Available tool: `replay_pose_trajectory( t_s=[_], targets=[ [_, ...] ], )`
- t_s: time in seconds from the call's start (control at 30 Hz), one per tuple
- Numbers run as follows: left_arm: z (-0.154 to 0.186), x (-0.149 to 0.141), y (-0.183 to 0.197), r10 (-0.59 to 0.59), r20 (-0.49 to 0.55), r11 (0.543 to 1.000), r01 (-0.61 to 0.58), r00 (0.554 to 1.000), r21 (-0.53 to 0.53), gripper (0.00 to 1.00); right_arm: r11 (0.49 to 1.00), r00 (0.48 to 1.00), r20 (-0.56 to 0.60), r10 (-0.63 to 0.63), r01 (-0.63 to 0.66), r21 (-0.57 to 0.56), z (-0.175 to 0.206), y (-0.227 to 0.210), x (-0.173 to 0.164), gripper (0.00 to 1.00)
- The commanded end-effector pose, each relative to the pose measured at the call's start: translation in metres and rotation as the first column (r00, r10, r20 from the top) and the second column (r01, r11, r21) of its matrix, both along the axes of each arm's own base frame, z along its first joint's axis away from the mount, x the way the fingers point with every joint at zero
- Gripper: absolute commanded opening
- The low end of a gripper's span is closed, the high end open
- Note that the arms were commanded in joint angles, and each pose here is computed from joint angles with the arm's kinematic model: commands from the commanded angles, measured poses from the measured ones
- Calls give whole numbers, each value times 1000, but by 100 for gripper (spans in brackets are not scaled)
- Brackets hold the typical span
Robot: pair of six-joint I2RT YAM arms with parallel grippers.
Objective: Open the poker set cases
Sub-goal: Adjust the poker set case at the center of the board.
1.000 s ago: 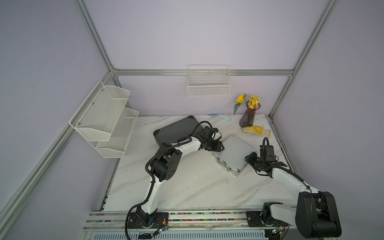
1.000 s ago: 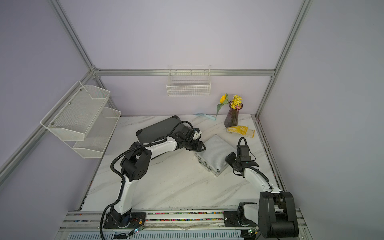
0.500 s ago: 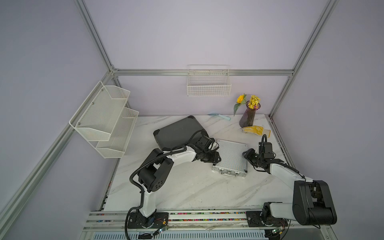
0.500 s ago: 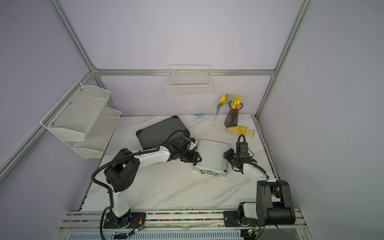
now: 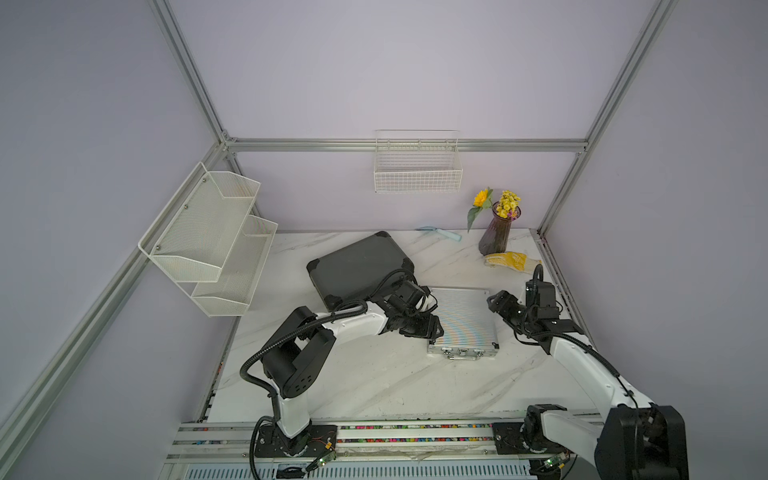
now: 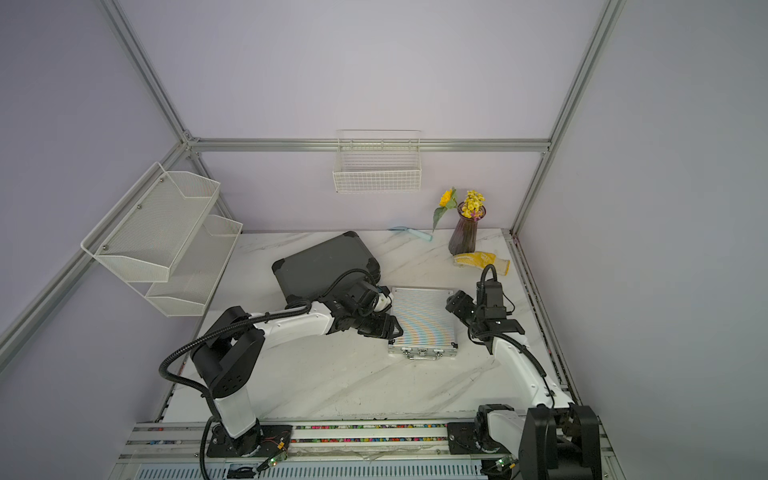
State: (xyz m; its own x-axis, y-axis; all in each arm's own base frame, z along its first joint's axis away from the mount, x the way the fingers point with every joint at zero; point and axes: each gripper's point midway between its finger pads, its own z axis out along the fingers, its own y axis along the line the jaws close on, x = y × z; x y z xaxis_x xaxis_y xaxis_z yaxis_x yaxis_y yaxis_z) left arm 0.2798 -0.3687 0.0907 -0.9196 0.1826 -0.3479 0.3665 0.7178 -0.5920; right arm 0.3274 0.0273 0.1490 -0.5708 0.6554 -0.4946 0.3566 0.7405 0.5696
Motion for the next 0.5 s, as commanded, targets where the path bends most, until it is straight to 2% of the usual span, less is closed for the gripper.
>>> replay_pose_trajectory(
  t_s=[0.0, 0.07, 0.17, 0.33, 0.47],
  targets=[
    [42, 2, 4, 11, 88, 998, -5, 996, -61, 66, 998, 997, -66, -27, 23, -55, 8, -9, -20, 82],
    [48, 4, 6, 17, 105, 998, -10, 994, -65, 67, 1000, 997, -78, 3, -5, -25, 10, -2, -35, 81],
    [51, 7, 7, 20, 116, 998, -13, 993, -67, 67, 995, 995, -84, 47, -40, 87, 8, 15, -58, 75],
    [52, 16, 9, 33, 114, 997, -24, 993, -73, 69, 943, 997, 9, 80, -78, 325, 21, 47, -97, 63],
    [50, 25, 8, 41, 103, 996, -33, 994, -80, 69, 941, 997, 31, 65, -71, 330, 18, 46, -117, 60]
  ],
)
